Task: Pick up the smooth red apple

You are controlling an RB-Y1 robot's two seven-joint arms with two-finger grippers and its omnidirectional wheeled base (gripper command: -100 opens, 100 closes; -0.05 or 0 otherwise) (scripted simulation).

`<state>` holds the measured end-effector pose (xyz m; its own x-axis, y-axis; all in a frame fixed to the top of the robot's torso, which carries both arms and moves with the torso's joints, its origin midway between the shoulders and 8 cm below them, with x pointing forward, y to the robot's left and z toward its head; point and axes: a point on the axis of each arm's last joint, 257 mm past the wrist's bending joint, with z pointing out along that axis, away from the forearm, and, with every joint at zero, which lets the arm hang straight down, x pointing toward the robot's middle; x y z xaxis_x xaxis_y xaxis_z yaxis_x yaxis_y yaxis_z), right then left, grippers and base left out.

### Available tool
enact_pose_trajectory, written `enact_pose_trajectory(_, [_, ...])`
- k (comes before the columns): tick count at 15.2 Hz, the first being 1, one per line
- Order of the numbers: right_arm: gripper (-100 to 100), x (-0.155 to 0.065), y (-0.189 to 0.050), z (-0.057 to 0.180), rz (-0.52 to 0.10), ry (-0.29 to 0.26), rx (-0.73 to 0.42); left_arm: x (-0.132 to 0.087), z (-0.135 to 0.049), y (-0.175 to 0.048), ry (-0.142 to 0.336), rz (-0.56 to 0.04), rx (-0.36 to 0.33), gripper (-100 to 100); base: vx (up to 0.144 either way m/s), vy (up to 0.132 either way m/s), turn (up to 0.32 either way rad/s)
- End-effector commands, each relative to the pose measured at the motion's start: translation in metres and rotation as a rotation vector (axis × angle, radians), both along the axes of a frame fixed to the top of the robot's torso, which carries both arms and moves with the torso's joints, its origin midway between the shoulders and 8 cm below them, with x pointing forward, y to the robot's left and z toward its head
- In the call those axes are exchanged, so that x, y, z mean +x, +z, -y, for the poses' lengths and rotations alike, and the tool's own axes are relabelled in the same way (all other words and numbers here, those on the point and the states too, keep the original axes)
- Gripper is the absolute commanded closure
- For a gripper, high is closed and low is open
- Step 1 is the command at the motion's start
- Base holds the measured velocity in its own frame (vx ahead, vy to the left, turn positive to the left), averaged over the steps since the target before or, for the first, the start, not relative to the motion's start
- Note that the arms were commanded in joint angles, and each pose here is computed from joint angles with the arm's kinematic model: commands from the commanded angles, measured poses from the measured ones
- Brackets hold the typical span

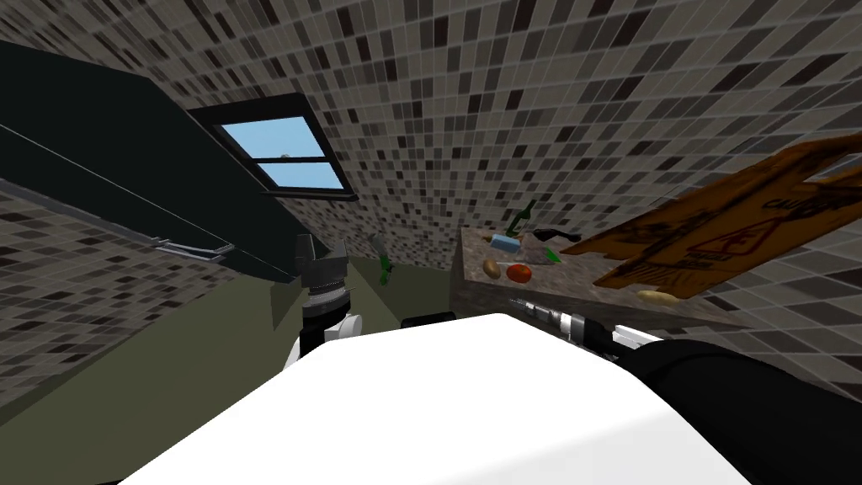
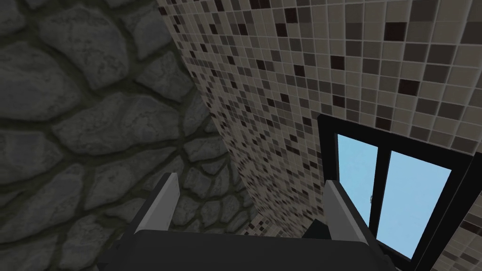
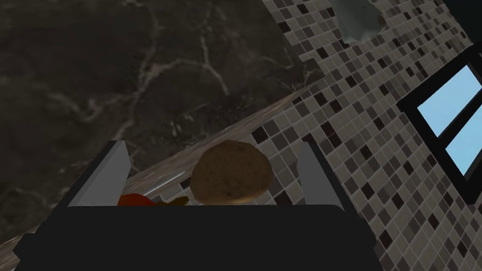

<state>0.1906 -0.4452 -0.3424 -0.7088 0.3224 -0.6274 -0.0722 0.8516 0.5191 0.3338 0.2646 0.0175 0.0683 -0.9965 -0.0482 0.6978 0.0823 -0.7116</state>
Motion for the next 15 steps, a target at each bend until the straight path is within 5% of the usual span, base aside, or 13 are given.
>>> enact_pose_trajectory(1, [-100,-0.004,0.001,0.01,-0.024,0.029,-0.037,0.0,0.0,0.0,0.0,0.0,0.0,0,0.04,0.04,0.022])
enact_pose_trajectory(5, [-100,-0.037,-0.006,0.048,-0.119,0.084,-0.136,0.0,0.0,0.0,0.0,0.0,0.0,0,0.041,0.042,0.061])
enact_pose_trajectory(15, [-100,-0.072,0.01,0.115,-0.269,0.215,-0.317,0.0,0.0,0.0,0.0,0.0,0.0,0,0.04,0.039,0.056])
